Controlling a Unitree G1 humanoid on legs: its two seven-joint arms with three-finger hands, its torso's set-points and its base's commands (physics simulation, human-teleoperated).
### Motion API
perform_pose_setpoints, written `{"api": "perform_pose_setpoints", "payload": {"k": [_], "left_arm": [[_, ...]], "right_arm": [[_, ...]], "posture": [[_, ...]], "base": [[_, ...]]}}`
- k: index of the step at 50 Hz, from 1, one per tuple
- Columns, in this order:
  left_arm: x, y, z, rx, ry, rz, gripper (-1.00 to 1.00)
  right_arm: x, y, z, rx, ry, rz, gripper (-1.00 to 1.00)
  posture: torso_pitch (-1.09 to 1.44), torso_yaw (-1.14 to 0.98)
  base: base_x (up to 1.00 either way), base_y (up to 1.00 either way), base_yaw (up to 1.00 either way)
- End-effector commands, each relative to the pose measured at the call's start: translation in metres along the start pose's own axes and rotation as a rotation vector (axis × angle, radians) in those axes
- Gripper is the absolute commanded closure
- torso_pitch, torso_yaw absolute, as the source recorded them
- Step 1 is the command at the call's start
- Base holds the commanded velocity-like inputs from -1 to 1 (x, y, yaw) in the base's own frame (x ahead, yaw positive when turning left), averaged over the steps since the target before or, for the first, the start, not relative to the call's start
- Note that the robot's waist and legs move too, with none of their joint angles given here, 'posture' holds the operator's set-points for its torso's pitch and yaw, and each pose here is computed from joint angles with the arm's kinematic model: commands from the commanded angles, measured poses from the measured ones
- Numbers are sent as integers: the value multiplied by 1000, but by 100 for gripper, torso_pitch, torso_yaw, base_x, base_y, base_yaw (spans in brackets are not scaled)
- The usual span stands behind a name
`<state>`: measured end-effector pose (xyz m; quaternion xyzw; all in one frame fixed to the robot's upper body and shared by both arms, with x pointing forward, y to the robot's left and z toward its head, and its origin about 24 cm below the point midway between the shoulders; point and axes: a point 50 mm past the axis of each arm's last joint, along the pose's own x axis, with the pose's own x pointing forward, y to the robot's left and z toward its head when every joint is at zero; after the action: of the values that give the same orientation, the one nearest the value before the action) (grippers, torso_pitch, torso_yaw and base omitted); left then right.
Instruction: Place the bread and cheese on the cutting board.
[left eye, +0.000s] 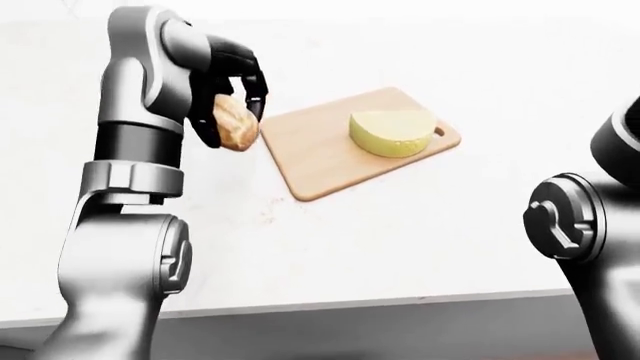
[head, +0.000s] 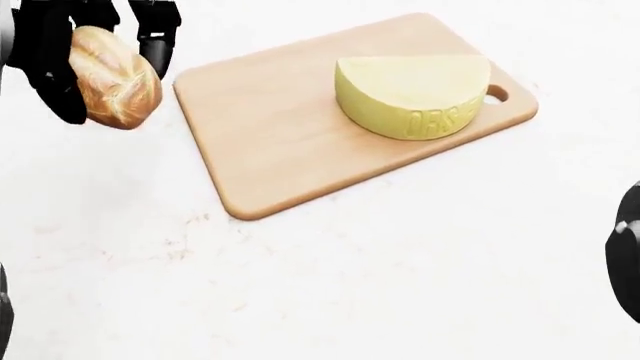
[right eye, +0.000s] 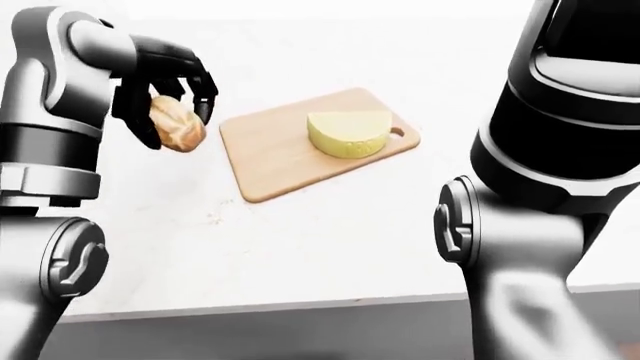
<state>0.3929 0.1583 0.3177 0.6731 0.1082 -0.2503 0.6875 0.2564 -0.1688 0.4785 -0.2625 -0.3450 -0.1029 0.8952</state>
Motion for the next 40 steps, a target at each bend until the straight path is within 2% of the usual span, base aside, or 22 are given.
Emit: {"api": "perform_pose_setpoints", "payload": {"k": [1, 4, 7, 8, 9, 10, 12, 13, 14, 17, 22, 26, 32, 36, 40], "left_arm": [[-16, 25, 8, 21, -27, 159, 100], [-18, 39, 20, 30, -69, 250, 100], [-21, 48, 33, 20, -125, 314, 100], [-22, 52, 37, 11, -138, 357, 100], [-22, 56, 44, 29, -171, 410, 100], [-22, 58, 49, 19, -191, 426, 100], [-21, 59, 60, 48, -236, 486, 100], [-20, 60, 63, 31, -241, 500, 100], [-20, 61, 67, 53, -256, 531, 100], [-13, 57, 72, 58, -264, 550, 100], [-13, 58, 76, 73, -272, 580, 100], [-2, 51, 77, 92, -261, 611, 100], [5, 45, 77, 92, -256, 615, 100], [9, 42, 81, 73, -276, 653, 100], [17, 36, 84, 69, -282, 666, 100]], "right_arm": [[-2, -10, 12, -6, -52, -44, -100], [-2, -9, 12, -5, -53, -43, -100], [-2, -10, 13, -5, -52, -43, -100], [-2, -10, 13, -5, -53, -42, -100], [-2, -9, 13, -5, -53, -42, -100], [-2, -10, 13, -5, -53, -41, -100], [-3, -10, 14, -5, -55, -41, -100], [-3, -10, 14, -7, -55, -41, -100], [-3, -11, 14, -5, -55, -41, -100], [-2, -11, 15, -6, -57, -41, -100], [-3, -11, 17, -5, -59, -40, -100], [-3, -11, 15, -4, -57, -40, -100], [-3, -9, 14, -3, -56, -38, -100], [-3, -9, 14, -3, -57, -37, -100], [-3, -9, 13, -2, -55, -36, -100]], "posture": [[0, 0], [0, 0], [0, 0], [0, 0], [0, 0], [0, 0], [0, 0], [0, 0], [0, 0], [0, 0], [0, 0], [0, 0], [0, 0], [0, 0], [0, 0]], "base": [[0, 0, 0], [0, 0, 0], [0, 0, 0], [0, 0, 0], [0, 0, 0], [0, 0, 0], [0, 0, 0], [0, 0, 0], [0, 0, 0], [0, 0, 0], [0, 0, 0], [0, 0, 0], [0, 0, 0], [0, 0, 0], [0, 0, 0]]}}
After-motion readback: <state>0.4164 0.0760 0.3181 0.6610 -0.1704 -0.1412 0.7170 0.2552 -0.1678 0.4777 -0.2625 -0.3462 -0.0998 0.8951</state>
